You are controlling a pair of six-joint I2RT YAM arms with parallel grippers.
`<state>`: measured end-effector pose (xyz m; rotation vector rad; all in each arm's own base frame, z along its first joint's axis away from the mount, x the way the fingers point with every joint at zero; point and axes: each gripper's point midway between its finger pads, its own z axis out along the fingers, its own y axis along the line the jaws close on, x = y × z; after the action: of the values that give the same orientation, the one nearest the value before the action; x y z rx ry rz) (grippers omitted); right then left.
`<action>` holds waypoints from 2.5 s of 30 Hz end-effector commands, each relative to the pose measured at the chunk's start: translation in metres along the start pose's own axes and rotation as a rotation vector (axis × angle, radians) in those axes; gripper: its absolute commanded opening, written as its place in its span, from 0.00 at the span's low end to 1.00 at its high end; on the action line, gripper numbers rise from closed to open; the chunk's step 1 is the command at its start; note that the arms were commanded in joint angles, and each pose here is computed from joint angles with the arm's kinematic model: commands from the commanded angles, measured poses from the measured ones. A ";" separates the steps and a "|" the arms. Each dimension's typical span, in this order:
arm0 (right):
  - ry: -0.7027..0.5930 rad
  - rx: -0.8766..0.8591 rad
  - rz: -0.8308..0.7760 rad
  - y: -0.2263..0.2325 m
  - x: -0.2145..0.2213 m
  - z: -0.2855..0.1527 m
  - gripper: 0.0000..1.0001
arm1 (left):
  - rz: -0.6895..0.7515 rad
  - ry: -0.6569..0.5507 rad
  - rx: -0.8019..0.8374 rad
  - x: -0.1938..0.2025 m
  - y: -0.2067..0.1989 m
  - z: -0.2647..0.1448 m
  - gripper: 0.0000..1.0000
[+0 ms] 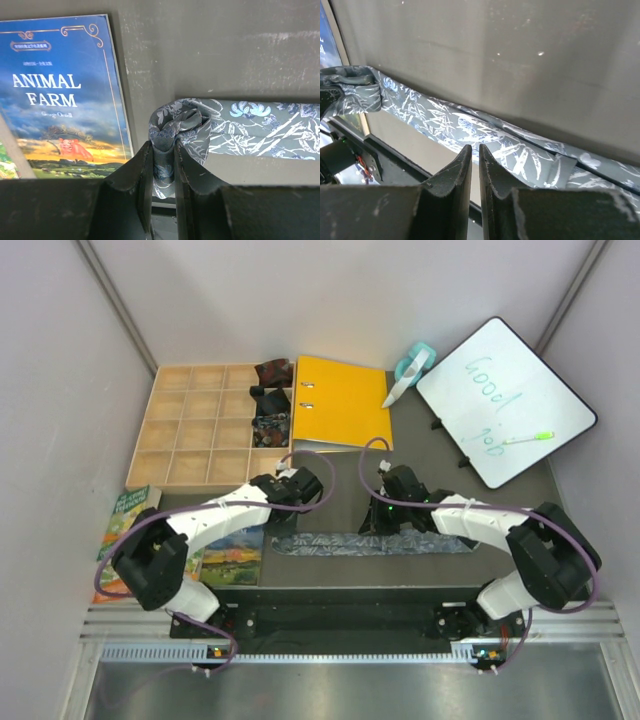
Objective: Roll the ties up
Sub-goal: Roll the tie at the center of the board.
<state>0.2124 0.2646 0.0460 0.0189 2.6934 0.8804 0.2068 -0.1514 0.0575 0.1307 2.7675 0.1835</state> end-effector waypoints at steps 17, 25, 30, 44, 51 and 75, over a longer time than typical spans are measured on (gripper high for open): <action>-0.098 0.003 -0.015 -0.007 -0.015 -0.010 0.12 | 0.130 -0.051 -0.191 -0.007 -0.033 -0.003 0.10; -0.104 -0.001 -0.010 -0.007 -0.016 -0.013 0.11 | 0.136 -0.037 -0.204 -0.005 -0.052 0.004 0.10; -0.104 -0.001 -0.012 -0.008 -0.016 -0.014 0.11 | 0.138 -0.025 -0.214 -0.002 -0.061 0.011 0.10; -0.099 -0.007 -0.009 -0.008 -0.014 -0.012 0.11 | 0.085 0.003 -0.094 -0.001 -0.094 0.020 0.24; -0.095 -0.014 -0.007 -0.007 -0.013 -0.012 0.11 | 0.043 -0.003 -0.054 -0.001 -0.100 0.016 0.49; -0.066 -0.196 0.046 0.038 -0.014 -0.029 0.14 | -0.044 -0.140 0.115 -0.034 -0.076 -0.051 0.84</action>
<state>0.2089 0.2619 0.0633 0.0610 2.6323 0.9839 0.2090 -0.2471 0.0853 0.1492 2.6881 0.0600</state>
